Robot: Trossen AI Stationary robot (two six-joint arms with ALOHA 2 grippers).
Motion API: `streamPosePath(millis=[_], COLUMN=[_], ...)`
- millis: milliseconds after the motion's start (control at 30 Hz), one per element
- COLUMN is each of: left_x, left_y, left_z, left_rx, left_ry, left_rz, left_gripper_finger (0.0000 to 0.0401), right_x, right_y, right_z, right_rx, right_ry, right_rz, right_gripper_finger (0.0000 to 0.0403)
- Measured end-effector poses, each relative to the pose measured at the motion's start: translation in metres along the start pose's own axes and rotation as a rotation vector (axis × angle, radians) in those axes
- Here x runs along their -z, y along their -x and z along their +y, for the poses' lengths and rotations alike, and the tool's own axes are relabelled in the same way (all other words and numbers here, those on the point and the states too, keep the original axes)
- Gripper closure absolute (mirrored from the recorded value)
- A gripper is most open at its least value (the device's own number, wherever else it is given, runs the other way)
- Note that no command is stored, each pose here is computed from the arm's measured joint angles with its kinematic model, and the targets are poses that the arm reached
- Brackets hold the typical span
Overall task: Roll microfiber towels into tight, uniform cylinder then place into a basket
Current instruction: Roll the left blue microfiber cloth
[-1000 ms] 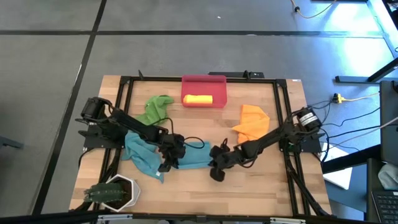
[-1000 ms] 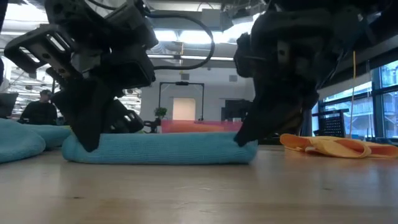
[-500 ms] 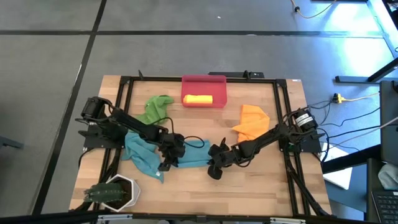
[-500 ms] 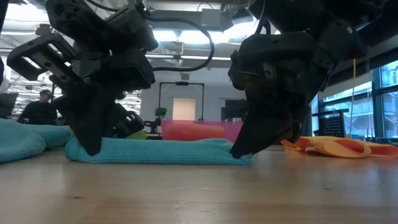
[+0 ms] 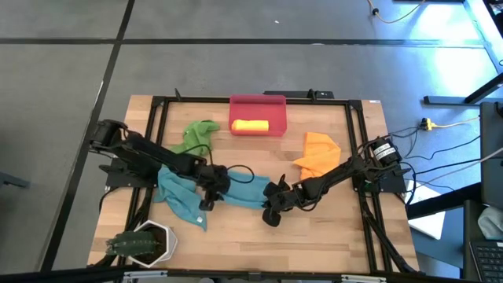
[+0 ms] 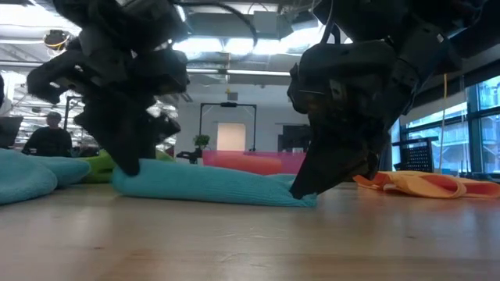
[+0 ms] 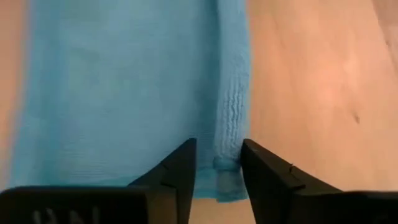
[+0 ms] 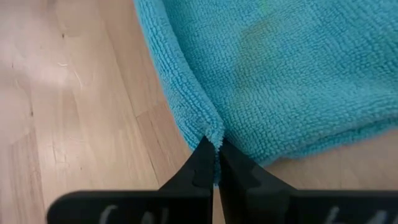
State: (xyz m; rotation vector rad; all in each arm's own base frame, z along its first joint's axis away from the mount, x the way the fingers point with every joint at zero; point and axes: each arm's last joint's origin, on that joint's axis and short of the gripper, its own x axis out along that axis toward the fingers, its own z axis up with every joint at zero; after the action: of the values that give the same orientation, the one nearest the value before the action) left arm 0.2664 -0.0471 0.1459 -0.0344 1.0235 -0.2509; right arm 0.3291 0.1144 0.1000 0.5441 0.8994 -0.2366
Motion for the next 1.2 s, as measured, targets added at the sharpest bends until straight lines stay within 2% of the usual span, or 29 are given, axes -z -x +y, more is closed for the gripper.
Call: streamPosePath(millis=[200, 367, 533, 767, 1033, 1200], left_x=[-0.008, -0.011, -0.009, -0.003, 0.003, 0.006], left_y=[0.024, 0.031, 0.015, -0.014, -0.033, -0.04], left_z=[-0.003, -0.025, -0.054, -0.079, -0.074, -0.071], left_rx=[-0.108, -0.122, -0.155, -0.334, -0.418, -0.432], left_ry=[-0.06, -0.17, -0.286, -0.505, -0.577, -0.628], left_rz=[-0.095, -0.159, -0.175, -0.183, -0.116, -0.078], left_gripper_finger=[0.0254, 0.0243, 0.0244, 0.0245, 0.0245, 0.0245], right_x=[0.0, 0.0, -0.001, -0.005, -0.008, -0.008], right_y=[0.0, 0.0, 0.0, -0.001, -0.002, -0.002], right_z=[0.0, -0.001, -0.002, -0.005, -0.009, -0.009], right_rx=[0.003, 0.007, 0.01, 0.016, 0.002, -0.002], right_ry=[-0.01, -0.055, -0.067, -0.106, -0.141, -0.145], right_rz=[0.002, 0.003, 0.001, -0.001, 0.019, 0.026], right_gripper_finger=[0.0394, 0.0394, 0.0394, 0.0394, 0.0394, 0.0394])
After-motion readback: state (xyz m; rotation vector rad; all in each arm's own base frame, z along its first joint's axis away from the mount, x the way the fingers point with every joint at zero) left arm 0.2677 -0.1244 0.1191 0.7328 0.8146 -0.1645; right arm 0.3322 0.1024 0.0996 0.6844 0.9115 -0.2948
